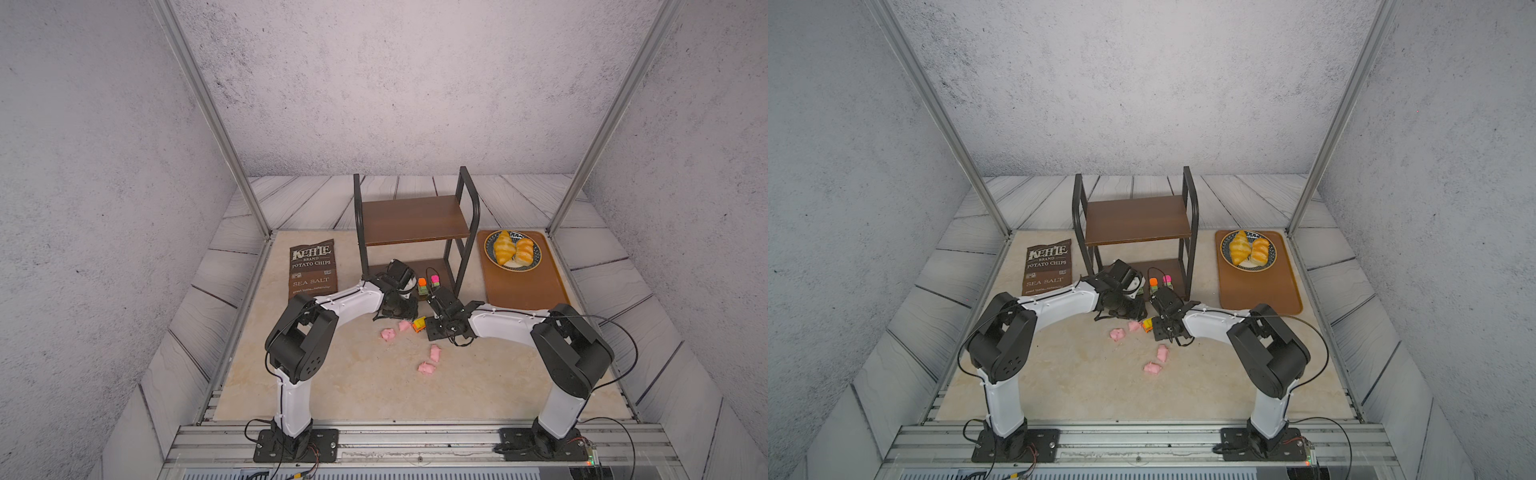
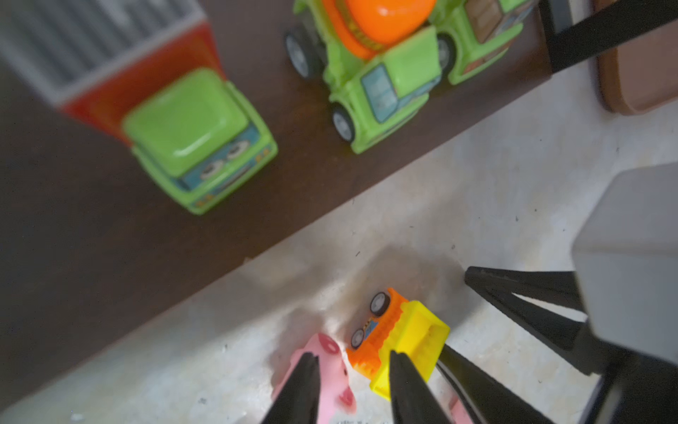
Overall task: Organize plastic toys on shelves
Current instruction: Adjust the plastic toy at the center of the board.
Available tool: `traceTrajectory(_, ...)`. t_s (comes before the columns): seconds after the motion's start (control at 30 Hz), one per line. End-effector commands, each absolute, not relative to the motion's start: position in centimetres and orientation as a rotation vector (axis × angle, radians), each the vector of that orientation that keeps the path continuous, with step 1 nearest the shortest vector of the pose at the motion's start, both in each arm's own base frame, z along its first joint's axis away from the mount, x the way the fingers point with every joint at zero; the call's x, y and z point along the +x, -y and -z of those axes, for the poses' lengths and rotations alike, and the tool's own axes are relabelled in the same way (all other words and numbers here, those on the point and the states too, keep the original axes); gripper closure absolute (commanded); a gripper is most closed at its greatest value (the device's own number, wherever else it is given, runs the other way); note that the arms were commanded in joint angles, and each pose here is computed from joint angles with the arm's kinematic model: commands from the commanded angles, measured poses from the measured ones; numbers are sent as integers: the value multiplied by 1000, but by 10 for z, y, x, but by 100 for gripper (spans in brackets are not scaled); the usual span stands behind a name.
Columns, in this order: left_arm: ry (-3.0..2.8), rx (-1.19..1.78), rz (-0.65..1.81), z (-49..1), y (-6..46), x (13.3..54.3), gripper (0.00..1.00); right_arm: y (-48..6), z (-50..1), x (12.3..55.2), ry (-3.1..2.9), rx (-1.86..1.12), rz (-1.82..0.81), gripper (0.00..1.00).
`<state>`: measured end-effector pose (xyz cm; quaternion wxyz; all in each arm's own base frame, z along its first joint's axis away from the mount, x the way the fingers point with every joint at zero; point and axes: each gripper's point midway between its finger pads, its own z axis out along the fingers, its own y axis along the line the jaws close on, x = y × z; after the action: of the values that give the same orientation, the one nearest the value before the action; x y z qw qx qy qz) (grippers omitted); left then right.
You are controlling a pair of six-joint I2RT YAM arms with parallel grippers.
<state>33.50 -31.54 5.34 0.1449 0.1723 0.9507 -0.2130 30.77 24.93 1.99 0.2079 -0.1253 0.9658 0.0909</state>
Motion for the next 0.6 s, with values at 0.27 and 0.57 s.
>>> traceTrajectory(0.27,-2769,640,724,-42,331,313,85,-243,-9,303,-2742,-312,-287,46)
traceTrajectory(0.57,-2788,595,776,-41,324,297,85,-247,-11,310,-2744,-340,-280,46)
